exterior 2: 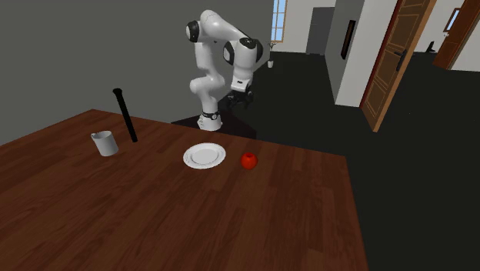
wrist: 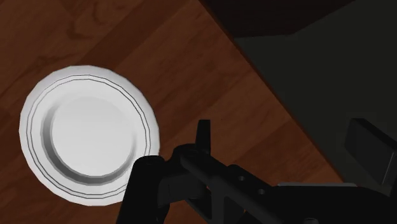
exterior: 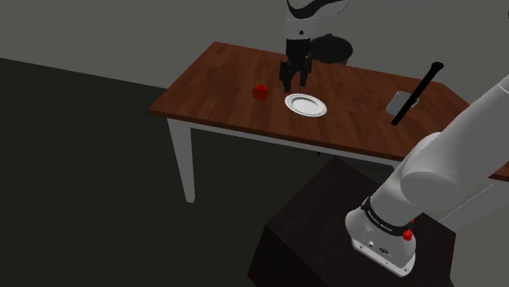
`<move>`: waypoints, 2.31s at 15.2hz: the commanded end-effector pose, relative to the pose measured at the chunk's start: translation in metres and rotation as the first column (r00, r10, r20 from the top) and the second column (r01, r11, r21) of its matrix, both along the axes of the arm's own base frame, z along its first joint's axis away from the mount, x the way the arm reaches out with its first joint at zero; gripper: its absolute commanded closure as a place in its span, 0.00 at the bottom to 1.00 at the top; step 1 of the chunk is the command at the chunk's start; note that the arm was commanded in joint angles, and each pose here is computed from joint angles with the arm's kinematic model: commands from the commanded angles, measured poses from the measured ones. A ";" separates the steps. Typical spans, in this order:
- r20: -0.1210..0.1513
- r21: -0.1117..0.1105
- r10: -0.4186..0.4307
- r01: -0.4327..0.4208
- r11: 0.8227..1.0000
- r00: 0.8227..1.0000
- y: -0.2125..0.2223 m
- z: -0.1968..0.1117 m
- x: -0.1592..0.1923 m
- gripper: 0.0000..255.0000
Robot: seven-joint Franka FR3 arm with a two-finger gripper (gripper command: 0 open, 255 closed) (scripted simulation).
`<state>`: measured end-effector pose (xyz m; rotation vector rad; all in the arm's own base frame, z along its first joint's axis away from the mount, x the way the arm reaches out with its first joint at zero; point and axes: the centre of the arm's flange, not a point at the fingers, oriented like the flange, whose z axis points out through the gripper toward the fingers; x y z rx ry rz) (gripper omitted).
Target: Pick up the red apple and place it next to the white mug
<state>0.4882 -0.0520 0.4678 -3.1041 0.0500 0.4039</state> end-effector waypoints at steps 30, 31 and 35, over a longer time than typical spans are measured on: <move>-0.040 -0.154 0.040 -0.046 0.987 0.998 -0.056 -0.133 0.200 0.00; -0.040 -0.154 0.040 -0.046 0.987 0.998 -0.056 -0.133 0.200 0.00; -0.040 -0.154 0.040 -0.046 0.987 0.998 -0.056 -0.133 0.201 1.00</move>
